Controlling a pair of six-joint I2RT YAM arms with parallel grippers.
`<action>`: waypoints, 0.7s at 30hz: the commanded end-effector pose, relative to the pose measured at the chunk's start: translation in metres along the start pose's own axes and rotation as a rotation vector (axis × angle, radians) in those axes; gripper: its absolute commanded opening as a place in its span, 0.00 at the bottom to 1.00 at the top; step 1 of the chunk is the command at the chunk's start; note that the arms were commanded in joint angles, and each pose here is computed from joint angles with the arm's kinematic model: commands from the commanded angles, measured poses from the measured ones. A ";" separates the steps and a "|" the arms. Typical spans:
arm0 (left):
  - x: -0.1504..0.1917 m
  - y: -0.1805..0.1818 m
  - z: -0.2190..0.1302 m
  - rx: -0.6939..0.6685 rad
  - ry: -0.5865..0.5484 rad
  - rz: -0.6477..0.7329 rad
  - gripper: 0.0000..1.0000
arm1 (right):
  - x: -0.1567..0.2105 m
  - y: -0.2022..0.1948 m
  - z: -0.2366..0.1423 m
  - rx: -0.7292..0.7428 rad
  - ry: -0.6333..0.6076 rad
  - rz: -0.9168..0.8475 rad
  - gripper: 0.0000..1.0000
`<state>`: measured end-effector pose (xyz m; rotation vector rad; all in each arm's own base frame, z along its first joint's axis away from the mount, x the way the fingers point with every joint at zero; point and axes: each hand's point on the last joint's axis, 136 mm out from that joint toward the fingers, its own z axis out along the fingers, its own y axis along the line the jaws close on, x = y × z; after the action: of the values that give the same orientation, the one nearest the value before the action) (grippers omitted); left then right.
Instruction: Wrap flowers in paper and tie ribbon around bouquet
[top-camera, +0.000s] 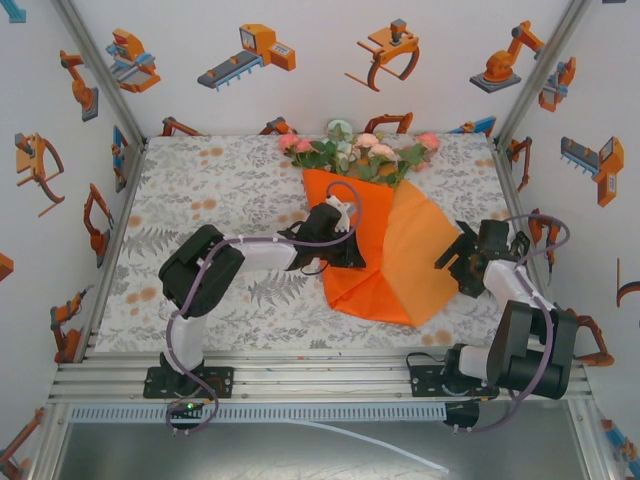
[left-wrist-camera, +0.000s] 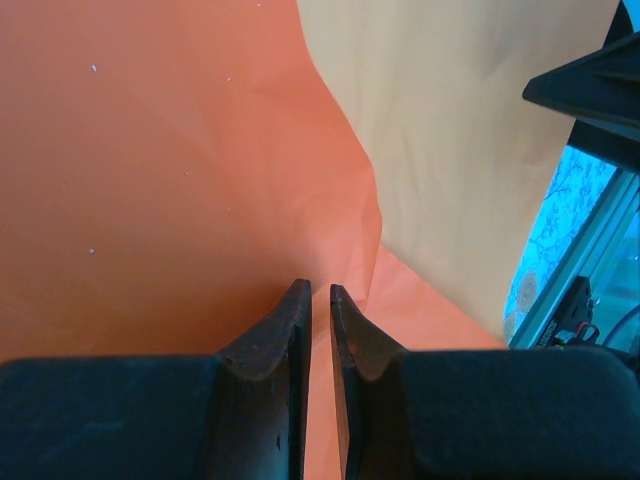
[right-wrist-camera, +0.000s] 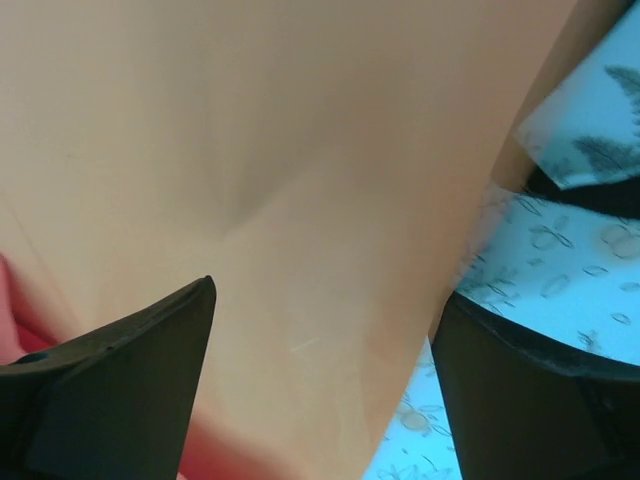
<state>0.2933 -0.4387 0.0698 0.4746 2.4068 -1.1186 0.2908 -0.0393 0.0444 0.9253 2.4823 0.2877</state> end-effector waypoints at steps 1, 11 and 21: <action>0.002 0.002 0.003 0.015 0.004 -0.002 0.19 | 0.022 0.016 0.006 -0.126 0.095 0.039 0.71; 0.002 0.004 0.007 0.007 0.009 -0.016 0.19 | 0.034 0.058 -0.034 -0.413 0.066 0.122 0.71; 0.003 0.018 0.010 -0.035 0.014 -0.032 0.19 | 0.067 0.026 -0.024 -0.274 0.132 0.094 0.77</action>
<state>0.2946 -0.4367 0.0570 0.4639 2.4333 -1.1032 0.2605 0.0247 0.0568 0.9217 2.3755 0.7776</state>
